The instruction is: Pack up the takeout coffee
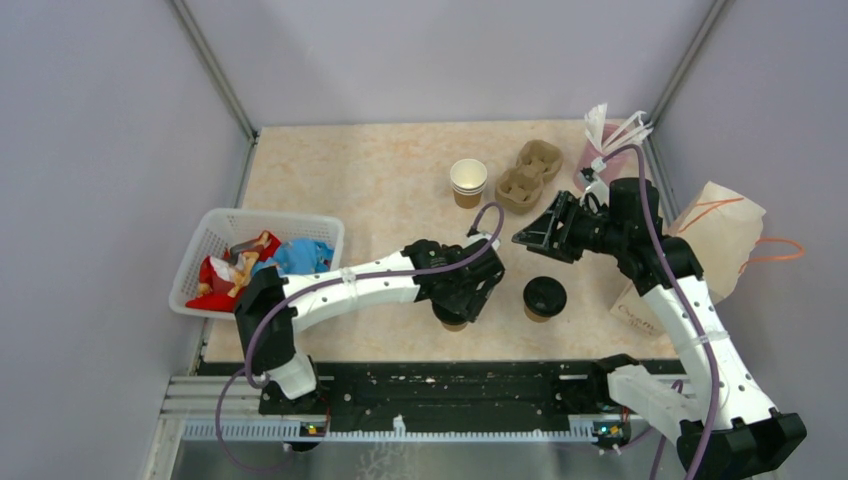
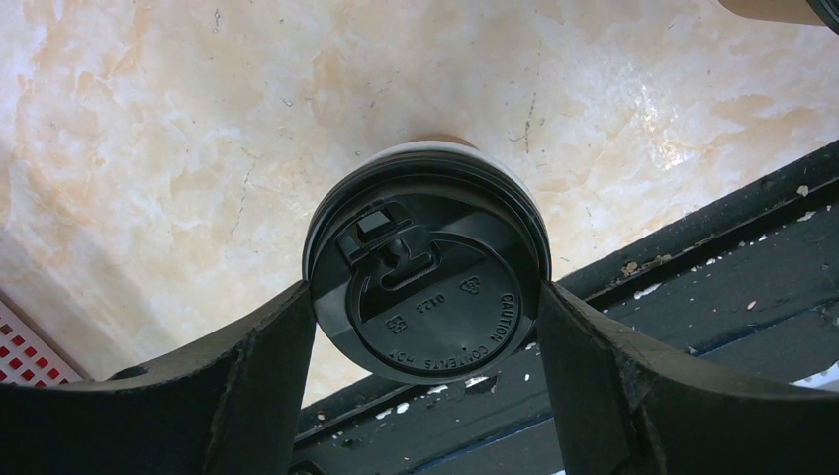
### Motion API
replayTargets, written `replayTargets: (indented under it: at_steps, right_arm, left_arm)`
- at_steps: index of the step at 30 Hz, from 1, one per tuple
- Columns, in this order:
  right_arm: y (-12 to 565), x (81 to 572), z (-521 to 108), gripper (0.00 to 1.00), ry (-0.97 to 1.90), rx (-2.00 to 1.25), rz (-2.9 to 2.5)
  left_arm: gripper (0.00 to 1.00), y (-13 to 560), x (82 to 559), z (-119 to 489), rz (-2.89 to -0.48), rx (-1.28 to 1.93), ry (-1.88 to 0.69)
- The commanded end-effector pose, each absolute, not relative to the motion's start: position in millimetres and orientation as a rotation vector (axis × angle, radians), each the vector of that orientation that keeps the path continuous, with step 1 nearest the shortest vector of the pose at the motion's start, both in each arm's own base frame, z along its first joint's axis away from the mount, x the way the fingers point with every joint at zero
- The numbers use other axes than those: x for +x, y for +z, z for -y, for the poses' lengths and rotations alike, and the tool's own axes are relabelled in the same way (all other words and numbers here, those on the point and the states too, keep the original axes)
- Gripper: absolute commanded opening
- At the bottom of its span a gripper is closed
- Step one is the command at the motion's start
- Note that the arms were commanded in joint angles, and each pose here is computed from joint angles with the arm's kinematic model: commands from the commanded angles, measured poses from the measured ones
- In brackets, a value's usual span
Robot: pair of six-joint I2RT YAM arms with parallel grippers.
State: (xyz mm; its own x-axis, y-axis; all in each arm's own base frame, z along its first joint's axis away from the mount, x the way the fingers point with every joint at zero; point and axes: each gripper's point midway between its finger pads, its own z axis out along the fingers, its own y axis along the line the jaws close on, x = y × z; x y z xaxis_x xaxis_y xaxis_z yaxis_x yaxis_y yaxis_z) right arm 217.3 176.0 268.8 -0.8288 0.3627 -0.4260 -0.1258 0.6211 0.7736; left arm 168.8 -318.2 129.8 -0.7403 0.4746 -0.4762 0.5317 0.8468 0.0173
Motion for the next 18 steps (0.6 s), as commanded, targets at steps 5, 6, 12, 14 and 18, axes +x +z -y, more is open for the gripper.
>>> replayTargets:
  at_steps: [5, 6, 12, 14, 18]
  right_arm:
    - [275.6, 217.5, -177.9, 0.54, 1.169, 0.147, -2.244]
    - [276.0, 217.5, -177.9, 0.54, 1.169, 0.147, -2.243]
    - [274.8, 216.8, -178.2, 0.54, 1.171, 0.143, -2.245]
    - [274.0, 216.4, -178.2, 0.54, 1.172, 0.142, -2.247]
    - [271.3, 214.9, -177.5, 0.54, 1.163, 0.132, -2.256]
  left_arm:
    - [0.83, 135.4, 174.9, 328.5, -2.521, 0.744, -0.173]
    - [0.83, 134.8, 174.9, 328.6, -2.521, 0.747, -0.173]
    - [0.85, 128.3, 175.4, 328.1, -2.535, 0.756, -0.143]
    - [0.87, 127.4, 175.7, 327.2, -2.538, 0.755, -0.132]
    - [0.97, 132.4, 174.8, 326.0, -2.548, 0.742, -0.127]
